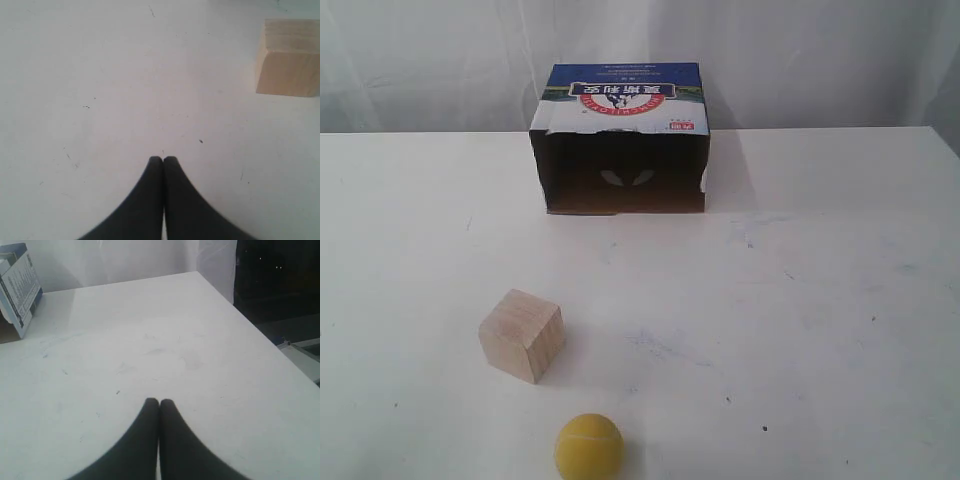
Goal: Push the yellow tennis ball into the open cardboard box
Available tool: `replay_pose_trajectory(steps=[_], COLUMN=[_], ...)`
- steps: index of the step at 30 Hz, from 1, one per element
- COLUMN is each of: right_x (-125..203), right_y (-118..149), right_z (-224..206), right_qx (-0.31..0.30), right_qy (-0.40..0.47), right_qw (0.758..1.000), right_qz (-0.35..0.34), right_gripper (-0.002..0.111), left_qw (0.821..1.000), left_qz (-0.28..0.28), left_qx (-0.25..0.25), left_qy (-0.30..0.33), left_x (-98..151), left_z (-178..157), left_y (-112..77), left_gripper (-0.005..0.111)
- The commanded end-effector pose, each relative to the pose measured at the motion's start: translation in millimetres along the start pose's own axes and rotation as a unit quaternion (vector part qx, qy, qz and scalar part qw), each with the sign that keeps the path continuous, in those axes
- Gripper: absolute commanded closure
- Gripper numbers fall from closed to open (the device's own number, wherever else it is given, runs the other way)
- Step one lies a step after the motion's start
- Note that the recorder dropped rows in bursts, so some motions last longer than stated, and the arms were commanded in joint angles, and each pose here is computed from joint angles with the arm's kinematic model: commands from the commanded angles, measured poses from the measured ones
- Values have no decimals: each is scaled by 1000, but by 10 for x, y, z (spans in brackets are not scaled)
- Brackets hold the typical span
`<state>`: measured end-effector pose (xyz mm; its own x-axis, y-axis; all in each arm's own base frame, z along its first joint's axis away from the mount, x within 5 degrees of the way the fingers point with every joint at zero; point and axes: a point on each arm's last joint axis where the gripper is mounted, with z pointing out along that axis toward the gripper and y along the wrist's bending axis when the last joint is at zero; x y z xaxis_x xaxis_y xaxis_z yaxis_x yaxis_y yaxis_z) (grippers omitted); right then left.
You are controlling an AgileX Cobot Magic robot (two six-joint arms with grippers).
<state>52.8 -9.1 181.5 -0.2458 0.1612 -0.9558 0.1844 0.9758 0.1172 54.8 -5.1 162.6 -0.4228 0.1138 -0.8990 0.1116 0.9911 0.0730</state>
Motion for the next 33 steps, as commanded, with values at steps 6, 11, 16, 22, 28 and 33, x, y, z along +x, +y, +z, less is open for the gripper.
replay_pose_trajectory(steps=[6, 11, 16, 22, 28, 33], right_x=[-9, -128, -329, -504, -511, -464], right_y=[-27, 7, 72, 123, 124, 111], right_z=[-3, -12, -70, -170, -175, -142], right_qx=[14, 2, -33, -68, -98, -95], right_qy=[-8, -75, -191, -296, -292, -261], right_qw=[995, 991, 980, 952, 948, 955], right_qz=[-100, -107, -51, -16, 79, 108], right_gripper=[108, 108, 108, 108, 108, 108], left_qw=[1000, 1000, 1000, 1000, 1000, 1000], left_qz=[-9, -9, -9, -9, -9, -9], left_qx=[0, 0, 0, 0, 0, 0], left_qy=[-2, -2, -2, -2, -2, -2], left_x=[5, 5, 5, 5, 5, 5], left_z=[1, 1, 1, 1, 1, 1], left_y=[-2, -2, -2, -2, -2, -2], left_gripper=[107, 107, 107, 107, 107, 107])
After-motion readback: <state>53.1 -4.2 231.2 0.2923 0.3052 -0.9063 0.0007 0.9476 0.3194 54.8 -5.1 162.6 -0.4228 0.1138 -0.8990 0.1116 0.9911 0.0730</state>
